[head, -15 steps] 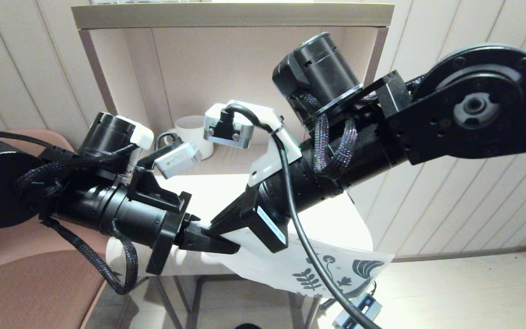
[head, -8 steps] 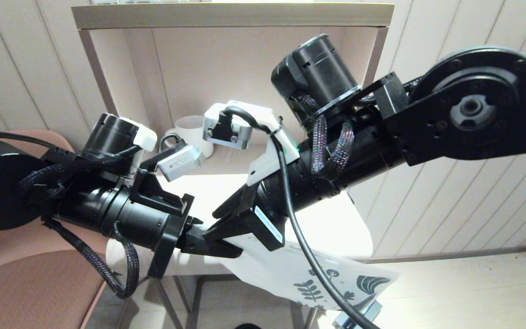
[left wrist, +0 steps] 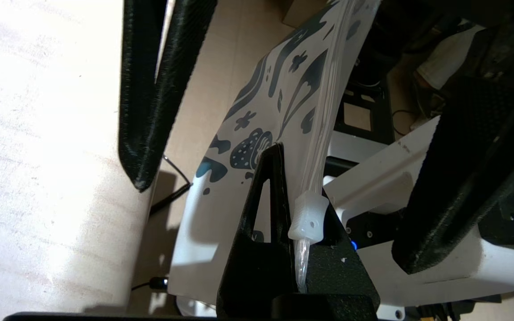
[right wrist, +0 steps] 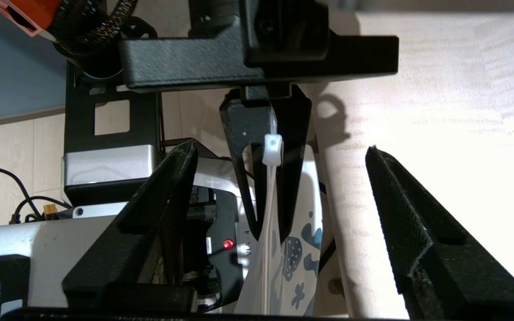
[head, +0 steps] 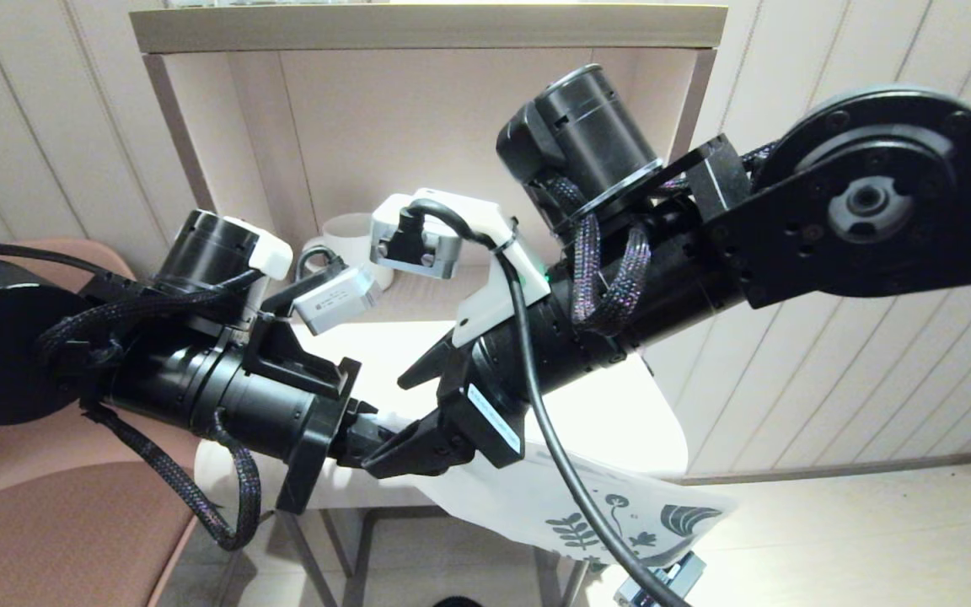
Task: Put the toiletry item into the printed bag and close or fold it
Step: Close the strorage bag and place it on the desk
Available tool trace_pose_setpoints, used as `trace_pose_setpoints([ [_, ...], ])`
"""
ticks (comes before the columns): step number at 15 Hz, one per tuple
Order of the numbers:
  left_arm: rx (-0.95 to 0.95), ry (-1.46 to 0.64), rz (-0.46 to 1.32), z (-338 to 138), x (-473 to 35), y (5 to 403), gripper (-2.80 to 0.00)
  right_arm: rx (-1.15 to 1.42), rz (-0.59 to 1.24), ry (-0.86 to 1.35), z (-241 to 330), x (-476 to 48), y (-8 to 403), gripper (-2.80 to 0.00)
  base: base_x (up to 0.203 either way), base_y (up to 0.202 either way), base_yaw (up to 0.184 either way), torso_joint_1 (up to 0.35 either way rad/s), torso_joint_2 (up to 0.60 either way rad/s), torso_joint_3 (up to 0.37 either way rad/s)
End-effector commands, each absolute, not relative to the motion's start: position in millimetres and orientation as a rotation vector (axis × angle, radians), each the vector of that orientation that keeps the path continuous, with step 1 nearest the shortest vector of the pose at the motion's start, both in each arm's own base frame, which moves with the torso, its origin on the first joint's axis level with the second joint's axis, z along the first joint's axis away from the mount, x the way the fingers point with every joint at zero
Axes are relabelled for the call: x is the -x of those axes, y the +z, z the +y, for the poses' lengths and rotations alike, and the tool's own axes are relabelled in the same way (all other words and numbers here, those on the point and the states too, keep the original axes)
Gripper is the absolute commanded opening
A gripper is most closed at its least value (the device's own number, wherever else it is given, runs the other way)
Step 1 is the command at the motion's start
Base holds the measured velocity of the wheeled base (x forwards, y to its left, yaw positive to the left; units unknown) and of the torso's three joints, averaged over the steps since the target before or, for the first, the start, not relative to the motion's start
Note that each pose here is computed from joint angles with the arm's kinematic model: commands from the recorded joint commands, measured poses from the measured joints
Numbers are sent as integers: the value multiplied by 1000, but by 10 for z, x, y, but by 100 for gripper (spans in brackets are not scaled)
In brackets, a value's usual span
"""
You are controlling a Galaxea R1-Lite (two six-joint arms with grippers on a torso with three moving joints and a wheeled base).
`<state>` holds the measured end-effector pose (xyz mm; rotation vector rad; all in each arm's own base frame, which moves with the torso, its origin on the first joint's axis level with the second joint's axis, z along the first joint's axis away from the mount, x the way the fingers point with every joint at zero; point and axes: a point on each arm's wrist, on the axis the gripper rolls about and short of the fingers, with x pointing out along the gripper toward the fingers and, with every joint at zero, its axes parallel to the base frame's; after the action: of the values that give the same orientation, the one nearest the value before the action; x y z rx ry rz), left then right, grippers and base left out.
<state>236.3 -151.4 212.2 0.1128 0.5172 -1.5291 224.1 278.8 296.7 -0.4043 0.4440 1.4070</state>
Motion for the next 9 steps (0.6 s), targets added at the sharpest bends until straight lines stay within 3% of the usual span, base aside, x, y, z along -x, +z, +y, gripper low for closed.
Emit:
trace_pose_setpoints([
  [1, -111, -1534, 517, -1512, -2360, 2123, -280, 411, 447, 1412, 2794, -2235, 2959, 0, 0, 0, 0, 0, 0, 0],
  [9, -110, -1534, 519, -1512, -2359, 2119, -280, 403, 424, 1414, 2827, -2248, 3006, 0, 0, 0, 0, 0, 0, 0],
])
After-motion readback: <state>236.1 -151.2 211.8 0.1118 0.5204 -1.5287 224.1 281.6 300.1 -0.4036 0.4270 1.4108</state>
